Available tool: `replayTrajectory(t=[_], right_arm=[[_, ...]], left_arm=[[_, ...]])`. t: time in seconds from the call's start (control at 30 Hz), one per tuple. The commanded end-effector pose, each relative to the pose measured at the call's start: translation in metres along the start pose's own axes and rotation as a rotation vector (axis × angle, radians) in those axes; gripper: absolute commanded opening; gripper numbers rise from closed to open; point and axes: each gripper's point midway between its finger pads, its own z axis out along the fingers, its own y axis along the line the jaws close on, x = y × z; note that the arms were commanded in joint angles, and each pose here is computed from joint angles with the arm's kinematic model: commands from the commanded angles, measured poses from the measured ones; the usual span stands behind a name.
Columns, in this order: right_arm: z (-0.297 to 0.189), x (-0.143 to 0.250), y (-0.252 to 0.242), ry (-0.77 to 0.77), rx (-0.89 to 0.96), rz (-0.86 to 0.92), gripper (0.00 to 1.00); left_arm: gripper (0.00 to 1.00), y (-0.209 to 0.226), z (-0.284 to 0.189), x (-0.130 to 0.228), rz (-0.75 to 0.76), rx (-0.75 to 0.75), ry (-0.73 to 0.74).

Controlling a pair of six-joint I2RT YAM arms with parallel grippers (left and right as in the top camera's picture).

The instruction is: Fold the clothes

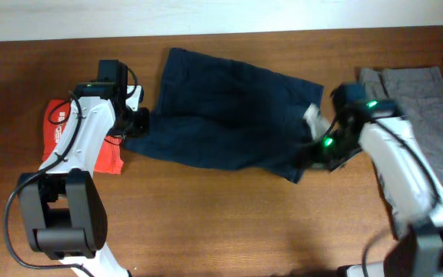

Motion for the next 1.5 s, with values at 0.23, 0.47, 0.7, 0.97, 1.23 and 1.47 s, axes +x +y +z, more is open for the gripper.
replayTrajectory(t=[0.23, 0.47, 0.7, 0.97, 1.23, 1.47], right_arm=[[-0.135, -0.034, 0.013, -0.337, 0.371, -0.117, 0.05], [-0.098, -0.037, -0.018, -0.221, 0.394, 0.02, 0.63], [-0.074, -0.044, -0.065, -0.14, 0.374, 0.164, 0.64], [-0.065, -0.035, -0.089, -0.097, 0.317, 0.243, 0.64], [-0.048, -0.017, -0.096, -0.03, 0.312, 0.274, 0.65], [-0.032, -0.004, -0.103, 0.014, 0.308, 0.297, 0.65]], left_arm=[[0.19, 0.006, 0.005, 0.002, -0.012, -0.011, 0.012], [0.24, 0.004, 0.005, 0.003, -0.01, -0.006, 0.016], [0.24, -0.011, 0.006, 0.017, -0.016, 0.081, 0.07], [0.25, -0.06, 0.034, 0.068, 0.031, 0.268, 0.198], [0.27, -0.096, 0.046, 0.102, 0.212, 0.395, 0.248], [0.01, -0.059, 0.053, 0.092, 0.115, 0.197, 0.235]])
